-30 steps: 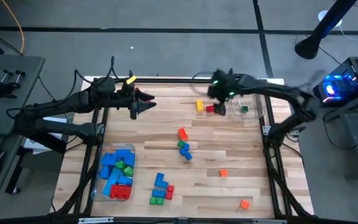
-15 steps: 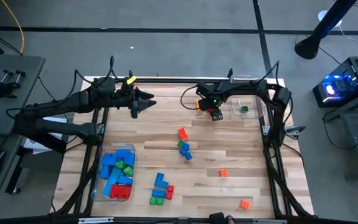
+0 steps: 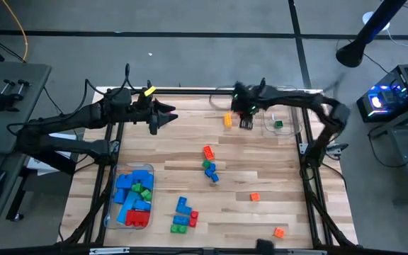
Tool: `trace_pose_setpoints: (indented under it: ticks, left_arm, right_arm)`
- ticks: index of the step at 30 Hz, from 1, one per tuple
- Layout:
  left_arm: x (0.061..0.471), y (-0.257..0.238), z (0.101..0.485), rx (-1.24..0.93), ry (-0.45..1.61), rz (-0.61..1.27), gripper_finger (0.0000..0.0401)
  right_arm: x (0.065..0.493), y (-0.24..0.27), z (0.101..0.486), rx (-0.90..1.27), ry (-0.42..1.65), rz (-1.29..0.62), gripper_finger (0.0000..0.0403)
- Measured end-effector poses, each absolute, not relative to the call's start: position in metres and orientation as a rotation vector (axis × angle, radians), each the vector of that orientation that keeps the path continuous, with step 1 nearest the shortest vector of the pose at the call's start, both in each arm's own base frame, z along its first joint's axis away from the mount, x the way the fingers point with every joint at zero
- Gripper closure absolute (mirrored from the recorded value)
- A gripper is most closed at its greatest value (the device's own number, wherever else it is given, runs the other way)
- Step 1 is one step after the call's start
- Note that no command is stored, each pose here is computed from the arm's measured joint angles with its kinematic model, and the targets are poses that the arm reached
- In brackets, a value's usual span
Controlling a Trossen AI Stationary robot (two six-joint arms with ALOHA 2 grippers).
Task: Sort blocks by size
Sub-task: Put the small red game piece into the top transparent bin, then put the small yellow game piece into the top transparent bin
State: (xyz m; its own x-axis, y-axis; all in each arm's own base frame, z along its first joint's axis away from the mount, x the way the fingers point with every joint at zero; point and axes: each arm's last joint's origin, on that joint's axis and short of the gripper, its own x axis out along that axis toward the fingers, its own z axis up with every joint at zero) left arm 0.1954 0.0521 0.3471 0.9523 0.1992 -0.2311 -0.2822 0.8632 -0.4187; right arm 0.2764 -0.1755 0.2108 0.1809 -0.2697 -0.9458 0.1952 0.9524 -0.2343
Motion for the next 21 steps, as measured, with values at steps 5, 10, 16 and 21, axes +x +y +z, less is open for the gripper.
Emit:
trace_pose_setpoints:
  ticks: [5, 10, 16, 21]
  left_arm:
    - [0.195, 0.052, 0.347, -0.452, 0.184, 0.252, 0.0185]
    - [0.195, 0.052, 0.347, -0.475, 0.181, 0.257, 0.0185]
    - [0.195, 0.052, 0.347, -0.47, 0.182, 0.257, 0.0185]
    - [0.195, 0.052, 0.347, -0.47, 0.184, 0.257, 0.0185]
  right_arm:
    - [0.227, -0.193, 0.269, 0.006, 1.218, -0.789, 0.0265]
    - [0.171, -0.209, 0.276, 0.424, 1.215, -1.134, 0.0253]
    - [0.143, -0.219, 0.267, 0.777, 1.187, -1.204, 0.0172]
    - [0.146, -0.22, 0.268, 0.84, 1.116, -1.125, 0.0129]
